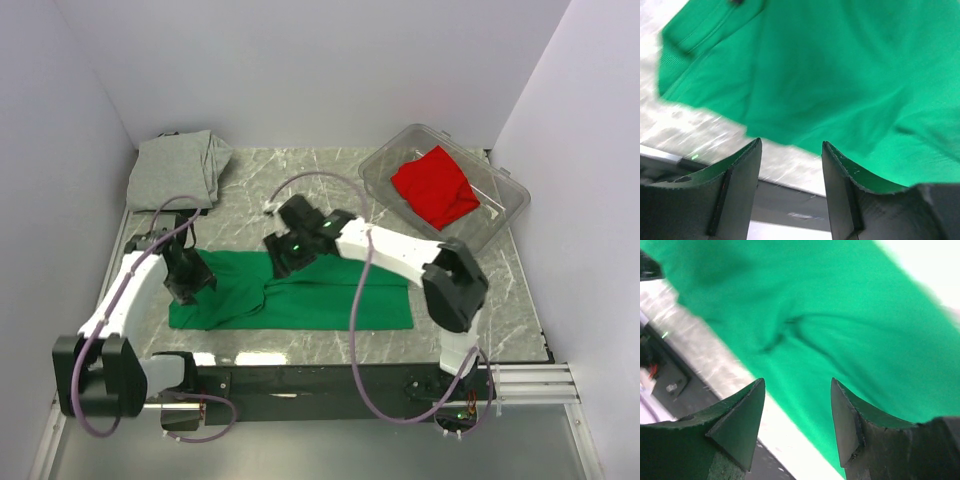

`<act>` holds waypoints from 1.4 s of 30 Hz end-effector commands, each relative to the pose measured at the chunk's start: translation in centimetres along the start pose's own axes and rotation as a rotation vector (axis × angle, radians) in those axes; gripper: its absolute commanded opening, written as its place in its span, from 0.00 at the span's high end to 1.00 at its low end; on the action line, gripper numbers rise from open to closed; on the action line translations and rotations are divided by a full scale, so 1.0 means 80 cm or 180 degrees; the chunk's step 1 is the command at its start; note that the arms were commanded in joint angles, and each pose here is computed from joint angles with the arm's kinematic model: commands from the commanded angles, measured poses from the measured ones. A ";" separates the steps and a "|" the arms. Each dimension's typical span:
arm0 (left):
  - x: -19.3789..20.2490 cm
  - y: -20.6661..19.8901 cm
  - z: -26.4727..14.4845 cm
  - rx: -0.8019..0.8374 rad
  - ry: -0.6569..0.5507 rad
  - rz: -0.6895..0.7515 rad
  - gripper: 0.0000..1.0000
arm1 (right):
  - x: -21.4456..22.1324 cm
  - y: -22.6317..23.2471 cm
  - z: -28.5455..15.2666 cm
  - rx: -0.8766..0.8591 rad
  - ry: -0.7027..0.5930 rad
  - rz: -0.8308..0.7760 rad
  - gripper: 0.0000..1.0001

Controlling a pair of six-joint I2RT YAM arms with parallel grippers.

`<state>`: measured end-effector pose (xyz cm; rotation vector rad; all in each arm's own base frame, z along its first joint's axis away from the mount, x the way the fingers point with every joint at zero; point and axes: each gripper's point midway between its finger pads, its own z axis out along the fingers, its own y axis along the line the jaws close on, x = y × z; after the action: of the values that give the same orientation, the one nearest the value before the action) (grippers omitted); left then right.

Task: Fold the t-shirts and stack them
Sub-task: Fold the tshirt

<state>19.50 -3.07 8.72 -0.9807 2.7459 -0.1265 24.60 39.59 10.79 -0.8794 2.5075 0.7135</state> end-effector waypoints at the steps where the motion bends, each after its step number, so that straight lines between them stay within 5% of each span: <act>1: -0.038 -0.055 -0.001 0.0436 -0.0147 -0.0131 0.43 | -0.015 -0.078 -0.034 0.0347 -0.0236 0.0349 0.38; 7: -0.074 -0.115 0.034 0.0763 -0.0065 -0.0259 0.42 | -0.013 -0.181 -0.055 0.0631 -0.0307 0.0717 0.38; 13: -0.093 -0.124 0.088 0.0531 0.0080 -0.0165 0.42 | 0.022 -0.234 -0.043 0.0704 -0.0089 0.0877 0.39; 29: -0.087 -0.136 0.164 -0.0023 0.0256 0.0473 0.40 | 0.117 -0.261 -0.018 0.0863 0.0319 0.1362 0.40; 42: -0.093 -0.208 0.200 -0.0091 0.0335 0.1061 0.40 | 0.194 -0.249 -0.033 0.1099 0.0739 0.1936 0.41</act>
<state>36.84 -9.97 1.54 -0.6071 2.9782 -0.0644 31.30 21.11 2.04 -0.1896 2.7723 0.5111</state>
